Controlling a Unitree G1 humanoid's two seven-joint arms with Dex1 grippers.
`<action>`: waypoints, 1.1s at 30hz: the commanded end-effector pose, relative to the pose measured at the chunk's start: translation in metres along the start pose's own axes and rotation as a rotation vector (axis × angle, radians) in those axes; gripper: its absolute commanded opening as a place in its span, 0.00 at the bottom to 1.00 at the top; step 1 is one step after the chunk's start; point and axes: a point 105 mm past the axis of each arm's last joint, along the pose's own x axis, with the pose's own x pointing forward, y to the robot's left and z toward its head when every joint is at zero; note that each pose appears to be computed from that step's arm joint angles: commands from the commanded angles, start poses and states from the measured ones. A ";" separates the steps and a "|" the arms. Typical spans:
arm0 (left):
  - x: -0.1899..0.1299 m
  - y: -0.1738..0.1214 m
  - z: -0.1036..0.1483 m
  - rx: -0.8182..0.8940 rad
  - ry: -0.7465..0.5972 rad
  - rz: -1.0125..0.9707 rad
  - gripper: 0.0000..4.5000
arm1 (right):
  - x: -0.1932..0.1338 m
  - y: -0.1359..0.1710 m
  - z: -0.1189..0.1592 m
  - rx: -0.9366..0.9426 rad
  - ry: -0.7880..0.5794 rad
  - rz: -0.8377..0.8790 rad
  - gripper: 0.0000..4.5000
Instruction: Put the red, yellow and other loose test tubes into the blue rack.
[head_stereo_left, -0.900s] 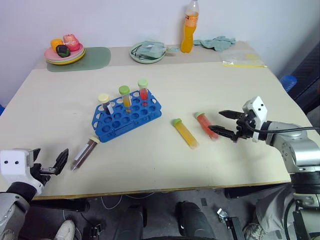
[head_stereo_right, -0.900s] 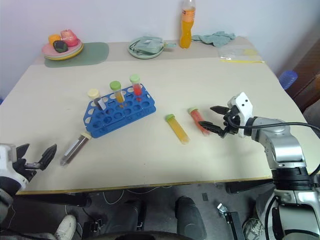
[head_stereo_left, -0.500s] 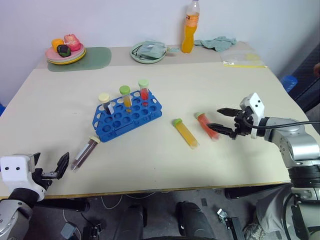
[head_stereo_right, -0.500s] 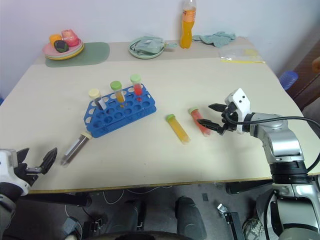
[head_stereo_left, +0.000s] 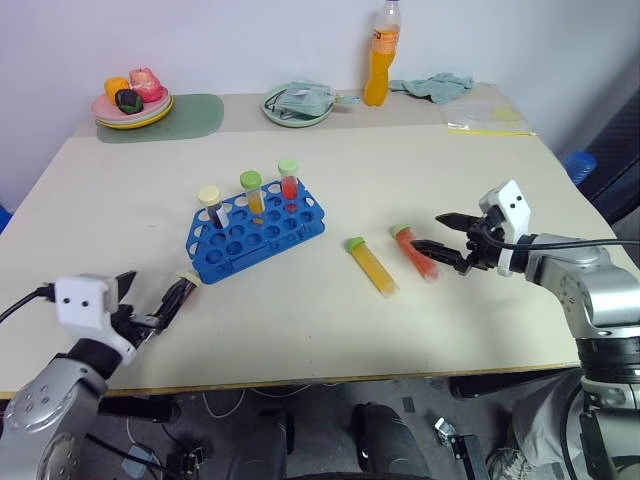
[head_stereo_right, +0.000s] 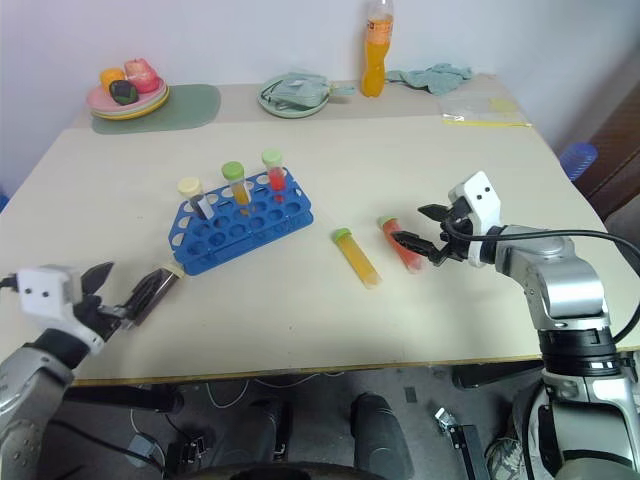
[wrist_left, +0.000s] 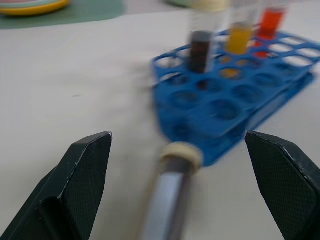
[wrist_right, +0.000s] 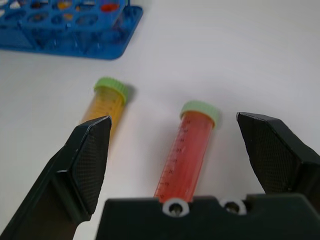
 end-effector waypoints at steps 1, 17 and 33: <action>0.008 -0.011 0.008 0.015 -0.026 -0.067 0.97 | -0.007 -0.005 0.012 -0.041 0.013 -0.071 0.98; 0.042 -0.135 0.001 0.086 -0.051 -0.665 0.97 | 0.046 -0.009 0.034 0.300 0.546 -0.227 0.98; 0.028 -0.163 -0.007 0.055 -0.048 -0.732 1.00 | 0.065 -0.013 0.015 0.196 0.746 -0.244 0.59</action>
